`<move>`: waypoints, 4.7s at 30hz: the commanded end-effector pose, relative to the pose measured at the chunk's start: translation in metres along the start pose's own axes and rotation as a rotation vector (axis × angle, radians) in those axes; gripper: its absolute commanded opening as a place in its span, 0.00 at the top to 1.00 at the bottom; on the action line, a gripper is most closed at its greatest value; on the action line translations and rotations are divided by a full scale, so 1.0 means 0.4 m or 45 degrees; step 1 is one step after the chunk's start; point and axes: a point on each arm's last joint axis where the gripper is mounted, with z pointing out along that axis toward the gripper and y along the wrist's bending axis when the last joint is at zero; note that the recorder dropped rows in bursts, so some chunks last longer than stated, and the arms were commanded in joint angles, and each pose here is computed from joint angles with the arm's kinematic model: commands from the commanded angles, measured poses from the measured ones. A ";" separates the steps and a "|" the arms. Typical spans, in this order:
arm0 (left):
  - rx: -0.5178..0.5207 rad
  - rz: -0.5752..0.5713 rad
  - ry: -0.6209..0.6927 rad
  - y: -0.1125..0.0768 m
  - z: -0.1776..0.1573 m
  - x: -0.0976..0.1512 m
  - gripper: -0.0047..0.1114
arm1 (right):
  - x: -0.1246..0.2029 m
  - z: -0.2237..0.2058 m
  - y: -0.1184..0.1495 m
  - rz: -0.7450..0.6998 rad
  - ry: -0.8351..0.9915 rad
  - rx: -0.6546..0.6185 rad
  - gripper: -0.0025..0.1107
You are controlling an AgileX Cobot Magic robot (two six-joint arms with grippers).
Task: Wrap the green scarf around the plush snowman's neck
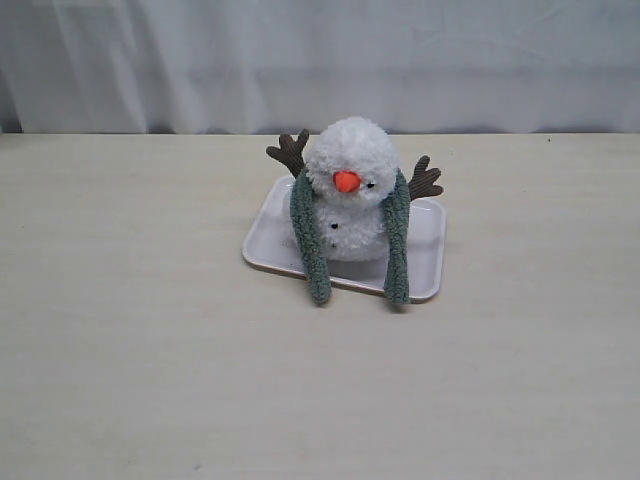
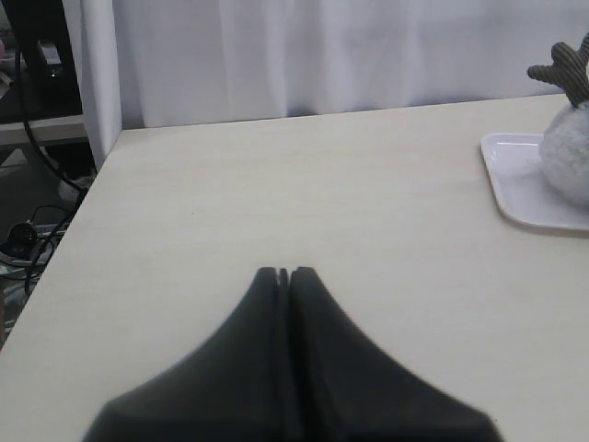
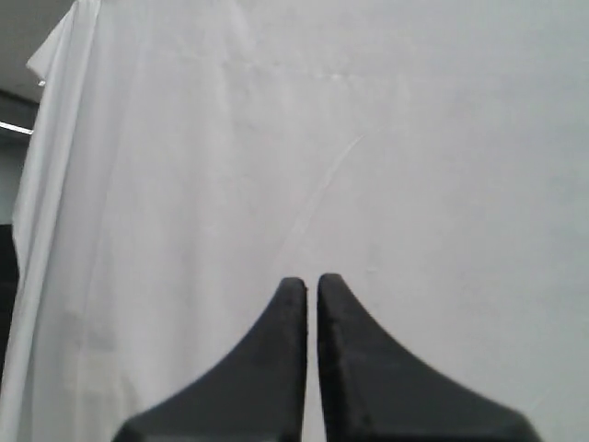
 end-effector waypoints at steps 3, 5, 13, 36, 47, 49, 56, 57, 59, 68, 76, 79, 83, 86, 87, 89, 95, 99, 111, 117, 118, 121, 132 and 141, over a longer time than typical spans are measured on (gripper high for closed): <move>-0.002 -0.007 -0.016 0.000 0.000 -0.002 0.96 | -0.030 -0.033 -0.015 0.052 -0.174 0.090 0.94; -0.002 -0.007 -0.016 0.000 0.000 -0.002 0.96 | -0.043 -0.037 -0.012 0.051 -0.249 0.075 0.94; -0.002 -0.007 -0.018 0.000 0.000 -0.002 0.96 | -0.073 -0.044 -0.006 0.049 -0.420 0.041 0.94; -0.002 -0.007 -0.018 0.000 0.000 -0.002 0.96 | 0.058 -0.057 0.008 -0.144 -0.589 0.059 0.94; -0.002 -0.007 -0.018 0.000 0.000 -0.002 0.96 | 0.086 -0.043 0.002 -0.290 -0.412 0.240 0.94; -0.002 -0.007 -0.018 0.000 0.000 -0.002 0.96 | 0.091 -0.041 0.003 -0.344 -0.374 0.236 0.94; -0.002 -0.007 -0.018 0.000 0.000 -0.002 0.96 | 0.126 -0.036 -0.003 -0.343 -0.304 0.234 0.94; -0.002 -0.007 -0.018 0.000 0.000 -0.002 0.96 | 0.139 -0.035 -0.005 -0.340 -0.285 0.234 0.94; -0.002 -0.007 -0.018 0.000 0.000 -0.002 0.96 | 0.167 -0.033 -0.009 -0.330 -0.246 0.235 0.94; -0.002 -0.007 -0.018 0.000 0.000 -0.002 0.96 | 0.308 -0.037 -0.028 -0.256 -0.042 0.248 0.94; -0.002 -0.007 -0.018 0.000 0.000 -0.002 0.96 | 0.392 -0.051 -0.035 -0.232 0.085 0.252 0.94; -0.002 -0.007 -0.018 0.000 0.000 -0.002 0.96 | 0.399 -0.052 -0.038 -0.228 0.121 0.264 0.94; -0.002 -0.007 -0.018 0.000 0.000 -0.002 0.96 | 0.402 -0.052 -0.039 -0.226 0.141 0.270 0.94; -0.002 -0.007 -0.018 0.000 0.000 -0.002 0.96 | 0.416 -0.055 -0.045 -0.219 0.221 0.296 0.94; -0.002 -0.007 -0.018 0.000 0.000 -0.002 0.96 | 0.422 -0.057 -0.047 -0.215 0.256 0.308 0.94; -0.002 -0.007 -0.018 0.000 0.000 -0.002 0.96 | 0.430 -0.060 -0.051 -0.210 0.308 0.325 0.94; -0.002 -0.007 -0.018 0.000 0.000 -0.002 0.96 | 0.443 -0.064 -0.055 -0.203 0.384 0.349 0.94; -0.002 -0.007 -0.018 0.000 0.000 -0.002 0.96 | 0.451 -0.068 -0.058 -0.206 0.433 0.363 0.94; -0.002 -0.007 -0.018 0.000 0.000 -0.002 0.96 | 0.458 -0.071 -0.060 -0.220 0.480 0.367 0.94; -0.002 -0.007 -0.018 0.000 0.000 -0.002 0.96 | 0.468 -0.075 -0.059 -0.203 0.536 0.365 0.94; -0.002 -0.007 -0.018 0.000 0.000 -0.002 0.96 | 0.470 -0.075 -0.058 -0.193 0.546 0.362 0.94; -0.002 -0.007 -0.018 0.000 0.000 -0.002 0.96 | 0.474 -0.077 -0.057 -0.198 0.573 0.354 0.94; -0.002 -0.007 -0.018 0.000 0.000 -0.002 0.96 | 0.497 -0.091 -0.061 -0.118 0.710 0.394 0.94; -0.002 -0.007 -0.018 0.000 0.000 -0.002 0.96 | 0.519 -0.107 -0.061 -0.098 0.863 0.404 0.94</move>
